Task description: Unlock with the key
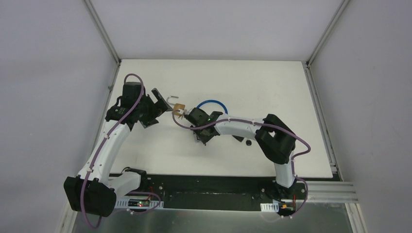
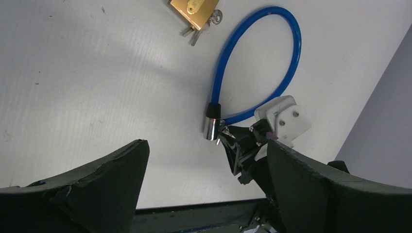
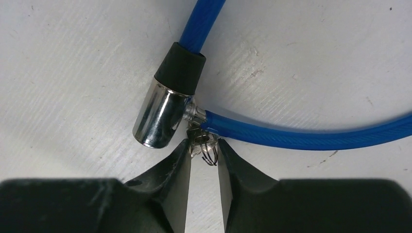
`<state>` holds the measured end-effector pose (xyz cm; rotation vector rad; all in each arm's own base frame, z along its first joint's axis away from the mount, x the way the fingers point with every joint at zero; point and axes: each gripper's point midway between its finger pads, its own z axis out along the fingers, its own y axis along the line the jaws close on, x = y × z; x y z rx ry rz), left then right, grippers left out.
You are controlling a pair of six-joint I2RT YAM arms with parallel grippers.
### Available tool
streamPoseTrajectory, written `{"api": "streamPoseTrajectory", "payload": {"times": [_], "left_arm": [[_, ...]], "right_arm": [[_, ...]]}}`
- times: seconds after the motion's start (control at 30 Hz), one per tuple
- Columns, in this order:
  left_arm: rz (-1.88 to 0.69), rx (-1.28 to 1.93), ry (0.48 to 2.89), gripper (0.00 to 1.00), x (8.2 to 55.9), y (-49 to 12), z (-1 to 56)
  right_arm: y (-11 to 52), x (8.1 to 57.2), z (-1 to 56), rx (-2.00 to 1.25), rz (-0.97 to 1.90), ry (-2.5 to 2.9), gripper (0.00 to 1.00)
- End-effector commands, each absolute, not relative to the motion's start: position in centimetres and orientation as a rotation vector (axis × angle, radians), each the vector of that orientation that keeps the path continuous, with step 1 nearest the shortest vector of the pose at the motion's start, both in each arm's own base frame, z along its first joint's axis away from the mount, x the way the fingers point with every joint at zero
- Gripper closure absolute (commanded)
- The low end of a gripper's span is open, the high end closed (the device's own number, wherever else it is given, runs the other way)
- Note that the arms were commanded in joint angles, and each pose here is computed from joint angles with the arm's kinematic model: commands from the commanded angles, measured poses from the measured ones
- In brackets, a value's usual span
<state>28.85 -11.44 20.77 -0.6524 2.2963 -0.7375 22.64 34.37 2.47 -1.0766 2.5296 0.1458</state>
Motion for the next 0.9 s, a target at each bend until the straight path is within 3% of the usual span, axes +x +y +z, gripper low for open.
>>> {"api": "streamPoseTrajectory", "payload": {"times": [0.0,0.47,0.77,0.87], "left_arm": [[-0.723,-0.642,2.264,0.05,29.4,-11.1,21.1],[-0.761,-0.683,2.294,0.06,28.6,-11.6,19.7],[-0.854,-0.805,2.338,0.05,27.5,-12.6,17.4],[-0.893,-0.837,2.337,0.06,27.3,-13.0,16.9]], "right_arm": [[34.0,23.7,2.8,-1.04,0.073,2.478,0.73],[34.1,21.2,3.9,-1.018,0.309,2.482,0.88],[33.5,20.1,5.0,-1.012,0.383,2.459,0.88],[33.8,20.0,5.4,-0.998,0.409,2.444,0.93]]}}
